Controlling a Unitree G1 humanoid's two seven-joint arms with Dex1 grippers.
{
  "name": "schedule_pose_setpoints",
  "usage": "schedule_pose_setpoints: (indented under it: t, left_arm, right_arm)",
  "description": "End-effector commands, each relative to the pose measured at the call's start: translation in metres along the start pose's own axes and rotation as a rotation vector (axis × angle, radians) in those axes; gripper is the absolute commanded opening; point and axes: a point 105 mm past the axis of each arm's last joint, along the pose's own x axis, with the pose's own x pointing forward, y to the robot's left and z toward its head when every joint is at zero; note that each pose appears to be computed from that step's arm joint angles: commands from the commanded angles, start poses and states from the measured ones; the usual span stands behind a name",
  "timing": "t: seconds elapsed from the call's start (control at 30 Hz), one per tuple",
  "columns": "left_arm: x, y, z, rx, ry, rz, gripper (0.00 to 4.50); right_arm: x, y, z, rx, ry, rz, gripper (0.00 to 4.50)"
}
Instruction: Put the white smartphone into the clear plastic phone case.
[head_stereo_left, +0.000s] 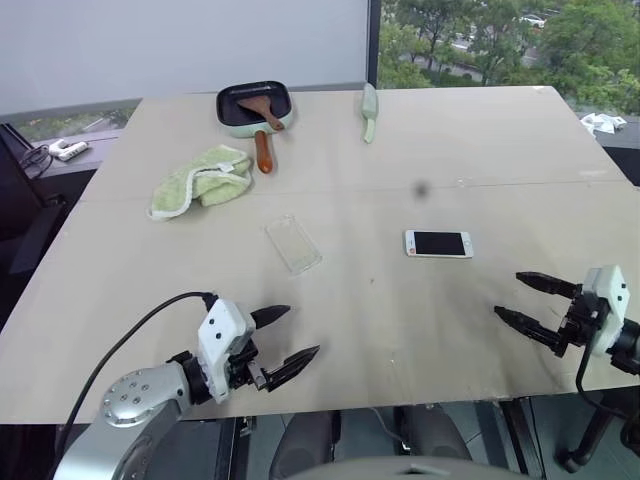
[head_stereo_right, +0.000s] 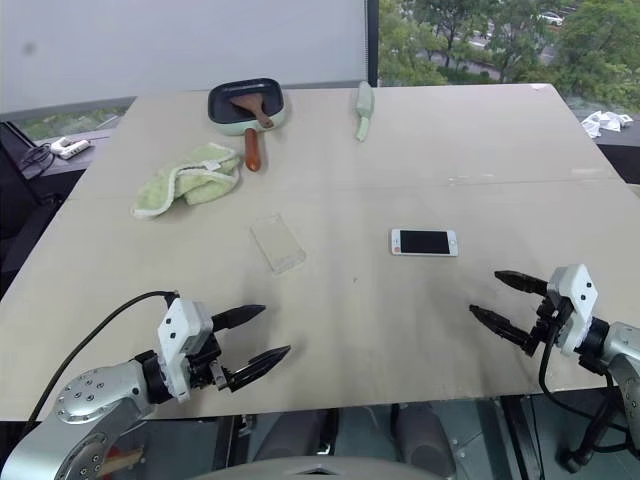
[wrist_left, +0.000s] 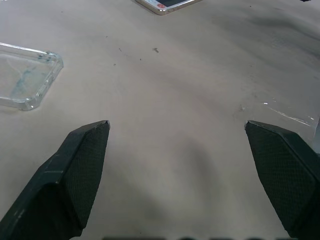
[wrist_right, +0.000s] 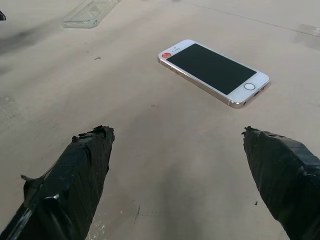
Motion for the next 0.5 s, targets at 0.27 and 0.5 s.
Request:
schedule_pose_setpoints:
  t: [0.27,0.5]
  left_arm:
    - [-0.0061,-0.0023,-0.0024,0.003,-0.002,-0.036,4.50]
    - [-0.0084,0.0002,-0.0036,0.013,-0.001,-0.052,4.50]
  right_arm:
    - [0.0043,0.0082,0.0181,-0.043,-0.080,0.047,4.47]
    - [0.0061,0.0110,0.0206,-0.042,-0.092,0.054,4.47]
